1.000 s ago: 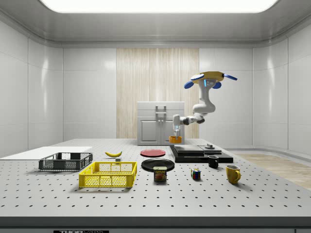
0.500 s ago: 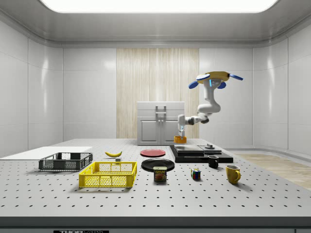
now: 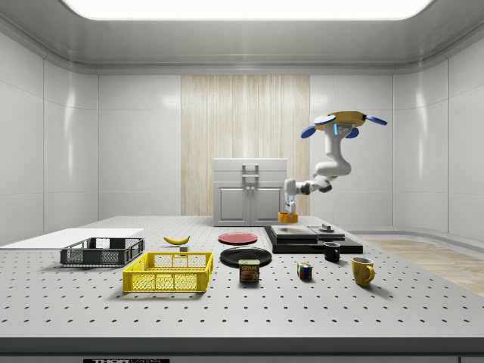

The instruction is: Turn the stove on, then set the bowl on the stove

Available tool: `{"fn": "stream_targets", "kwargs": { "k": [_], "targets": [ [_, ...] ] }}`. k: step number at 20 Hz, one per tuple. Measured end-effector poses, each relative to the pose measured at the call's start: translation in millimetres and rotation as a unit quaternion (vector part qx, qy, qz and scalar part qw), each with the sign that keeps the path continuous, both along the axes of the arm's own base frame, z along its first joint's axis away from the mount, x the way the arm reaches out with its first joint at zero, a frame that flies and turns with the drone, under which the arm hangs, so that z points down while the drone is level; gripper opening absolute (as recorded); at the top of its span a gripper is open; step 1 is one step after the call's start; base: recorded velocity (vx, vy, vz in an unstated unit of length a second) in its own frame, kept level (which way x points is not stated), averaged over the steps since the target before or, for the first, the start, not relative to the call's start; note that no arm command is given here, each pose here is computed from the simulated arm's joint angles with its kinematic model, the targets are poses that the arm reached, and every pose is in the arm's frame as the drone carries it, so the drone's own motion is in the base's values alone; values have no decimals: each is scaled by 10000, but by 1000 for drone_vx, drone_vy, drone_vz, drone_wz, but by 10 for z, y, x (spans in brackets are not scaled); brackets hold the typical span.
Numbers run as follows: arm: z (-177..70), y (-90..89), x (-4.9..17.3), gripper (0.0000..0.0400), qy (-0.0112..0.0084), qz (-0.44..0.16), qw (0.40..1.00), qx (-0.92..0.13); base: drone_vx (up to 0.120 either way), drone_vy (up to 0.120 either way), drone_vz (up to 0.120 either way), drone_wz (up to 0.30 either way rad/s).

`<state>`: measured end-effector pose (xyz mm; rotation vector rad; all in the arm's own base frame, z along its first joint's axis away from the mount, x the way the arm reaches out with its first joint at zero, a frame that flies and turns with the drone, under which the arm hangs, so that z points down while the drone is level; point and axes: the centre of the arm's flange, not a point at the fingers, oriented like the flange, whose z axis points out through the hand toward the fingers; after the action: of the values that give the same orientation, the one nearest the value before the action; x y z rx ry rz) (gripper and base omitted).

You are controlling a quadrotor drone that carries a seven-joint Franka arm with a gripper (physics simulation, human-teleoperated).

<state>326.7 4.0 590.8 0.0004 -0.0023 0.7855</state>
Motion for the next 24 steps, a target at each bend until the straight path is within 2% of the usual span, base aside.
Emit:
{"fn": "stream_targets", "kwargs": {
  "k": [17,18,20,22,24],
  "targets": [
    [486,0,-1,100,-1,1,10000,-1,-5,0,0,0],
    [501,0,-1,166,-1,1,10000,-1,0,0,0,0],
    [522,0,-1,258,-1,1,10000,-1,0,0,0,0],
    [512,0,-1,314,-1,1,10000,-1,0,0,0,0],
    [465,0,-1,348,-1,1,10000,-1,0,0,0,0]
  ]
}}
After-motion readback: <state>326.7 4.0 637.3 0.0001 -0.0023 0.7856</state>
